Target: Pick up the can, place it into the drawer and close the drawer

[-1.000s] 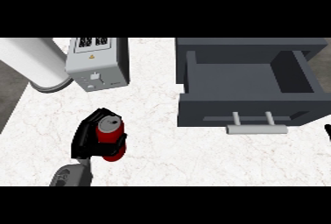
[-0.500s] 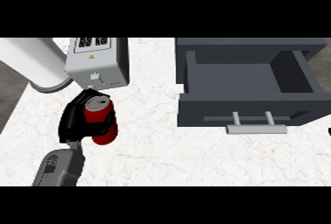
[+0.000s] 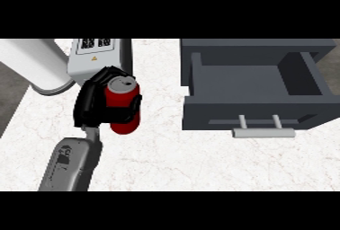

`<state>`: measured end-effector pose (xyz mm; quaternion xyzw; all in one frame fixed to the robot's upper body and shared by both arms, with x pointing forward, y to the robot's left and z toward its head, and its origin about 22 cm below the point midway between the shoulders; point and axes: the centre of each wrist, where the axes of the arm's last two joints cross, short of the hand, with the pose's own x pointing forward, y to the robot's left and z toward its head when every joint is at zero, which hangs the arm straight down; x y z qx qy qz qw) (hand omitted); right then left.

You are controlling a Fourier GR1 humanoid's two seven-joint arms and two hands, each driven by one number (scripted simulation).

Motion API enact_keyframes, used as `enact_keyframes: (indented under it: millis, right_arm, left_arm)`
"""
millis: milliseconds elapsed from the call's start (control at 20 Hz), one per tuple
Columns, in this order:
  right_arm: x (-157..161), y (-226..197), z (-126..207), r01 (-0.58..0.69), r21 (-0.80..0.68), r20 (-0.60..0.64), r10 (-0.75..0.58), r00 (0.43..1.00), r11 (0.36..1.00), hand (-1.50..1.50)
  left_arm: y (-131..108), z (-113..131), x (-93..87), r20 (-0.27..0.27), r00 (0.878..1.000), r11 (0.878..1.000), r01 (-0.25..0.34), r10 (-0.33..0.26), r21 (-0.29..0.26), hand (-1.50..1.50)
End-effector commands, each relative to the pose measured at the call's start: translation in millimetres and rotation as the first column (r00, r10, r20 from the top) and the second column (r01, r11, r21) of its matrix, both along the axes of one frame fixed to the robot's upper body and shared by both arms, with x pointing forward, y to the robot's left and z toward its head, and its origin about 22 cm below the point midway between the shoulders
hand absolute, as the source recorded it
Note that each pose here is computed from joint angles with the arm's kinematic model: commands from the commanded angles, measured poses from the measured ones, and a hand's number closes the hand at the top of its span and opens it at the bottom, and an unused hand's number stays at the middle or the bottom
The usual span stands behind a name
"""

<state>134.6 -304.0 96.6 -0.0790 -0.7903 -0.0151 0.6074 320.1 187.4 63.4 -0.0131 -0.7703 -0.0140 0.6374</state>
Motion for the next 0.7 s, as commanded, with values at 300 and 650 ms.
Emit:
enact_keyframes:
  millis: [300, 650]
  right_arm:
    - [-1.3, -3.9, 6.4, 0.004, -0.011, 0.000, -0.004, 1.000, 1.000, -1.50]
    - [4.2, -10.0, 2.8, 0.015, 0.001, 0.021, -0.015, 1.000, 1.000, -1.50]
  left_arm:
    - [-77.4, 75.5, 27.0, 0.031, 0.998, 0.997, 0.056, -0.057, 0.050, 1.50]
    - [-120.4, 113.9, 48.4, 0.078, 0.993, 0.993, 0.088, -0.094, 0.077, 1.50]
